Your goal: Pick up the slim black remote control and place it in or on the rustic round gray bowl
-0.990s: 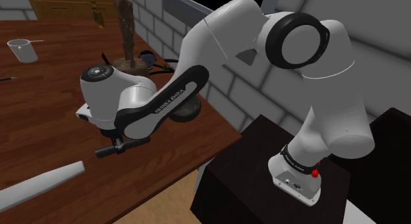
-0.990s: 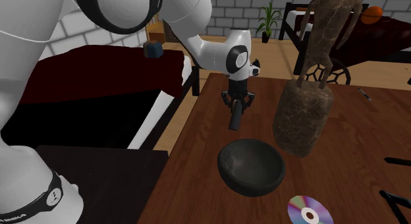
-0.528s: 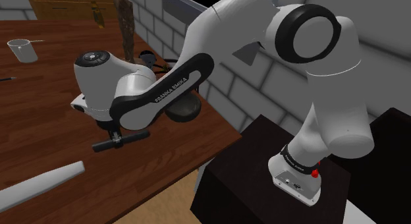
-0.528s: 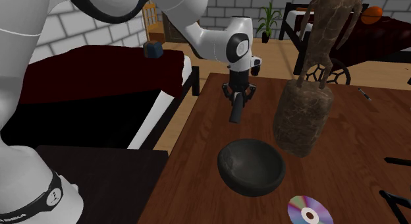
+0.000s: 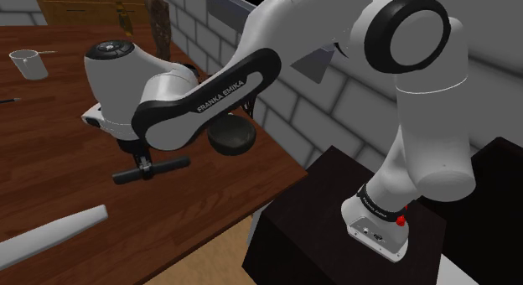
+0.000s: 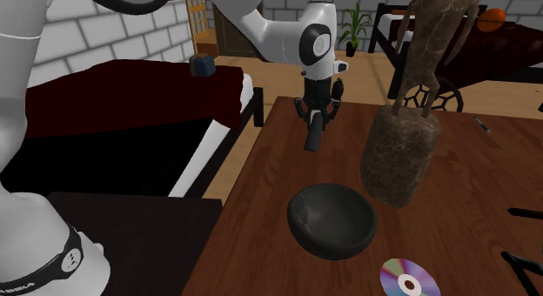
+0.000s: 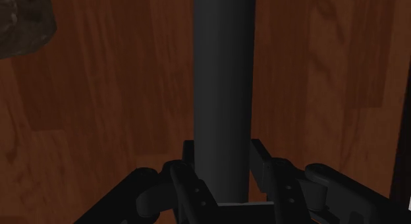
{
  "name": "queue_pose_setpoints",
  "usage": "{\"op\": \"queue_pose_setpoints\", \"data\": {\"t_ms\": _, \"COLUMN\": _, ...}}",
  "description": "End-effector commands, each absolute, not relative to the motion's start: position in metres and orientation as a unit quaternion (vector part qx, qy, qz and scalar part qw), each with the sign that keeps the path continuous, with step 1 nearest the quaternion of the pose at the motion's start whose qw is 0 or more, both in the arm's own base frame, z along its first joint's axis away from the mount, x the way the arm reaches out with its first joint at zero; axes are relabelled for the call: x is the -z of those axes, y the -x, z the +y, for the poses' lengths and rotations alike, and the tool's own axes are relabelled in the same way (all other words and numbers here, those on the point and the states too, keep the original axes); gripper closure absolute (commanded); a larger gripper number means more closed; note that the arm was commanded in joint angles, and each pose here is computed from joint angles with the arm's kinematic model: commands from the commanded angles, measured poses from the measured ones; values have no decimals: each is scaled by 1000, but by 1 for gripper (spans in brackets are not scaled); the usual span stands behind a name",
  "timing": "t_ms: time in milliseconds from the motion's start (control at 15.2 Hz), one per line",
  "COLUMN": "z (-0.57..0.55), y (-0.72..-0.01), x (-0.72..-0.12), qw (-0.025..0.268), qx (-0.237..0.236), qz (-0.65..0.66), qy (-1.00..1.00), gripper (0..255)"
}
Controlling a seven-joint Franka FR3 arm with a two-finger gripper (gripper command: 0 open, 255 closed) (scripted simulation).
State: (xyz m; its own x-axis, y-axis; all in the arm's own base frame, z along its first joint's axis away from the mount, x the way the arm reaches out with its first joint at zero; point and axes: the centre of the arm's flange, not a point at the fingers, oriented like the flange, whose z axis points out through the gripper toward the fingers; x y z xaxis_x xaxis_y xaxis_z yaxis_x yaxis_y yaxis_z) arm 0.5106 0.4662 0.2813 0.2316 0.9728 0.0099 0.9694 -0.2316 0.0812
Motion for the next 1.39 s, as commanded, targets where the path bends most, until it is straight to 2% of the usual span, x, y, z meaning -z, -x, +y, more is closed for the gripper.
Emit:
{"op": "queue_pose_setpoints", "data": {"t_ms": 0, "z": 465, "y": -510, "x": -292, "qw": 29, "qx": -29, "qz": 619, "qy": -784, "gripper": 255}}
{"op": "queue_pose_setpoints", "data": {"t_ms": 726, "z": 465, "y": -510, "x": -349, "qw": 29, "qx": -29, "qz": 619, "qy": -784, "gripper": 255}}
{"op": "queue_pose_setpoints", "data": {"t_ms": 1320, "z": 347, "y": -512, "x": -346, "qw": 29, "qx": -29, "qz": 619, "qy": -784, "gripper": 255}}
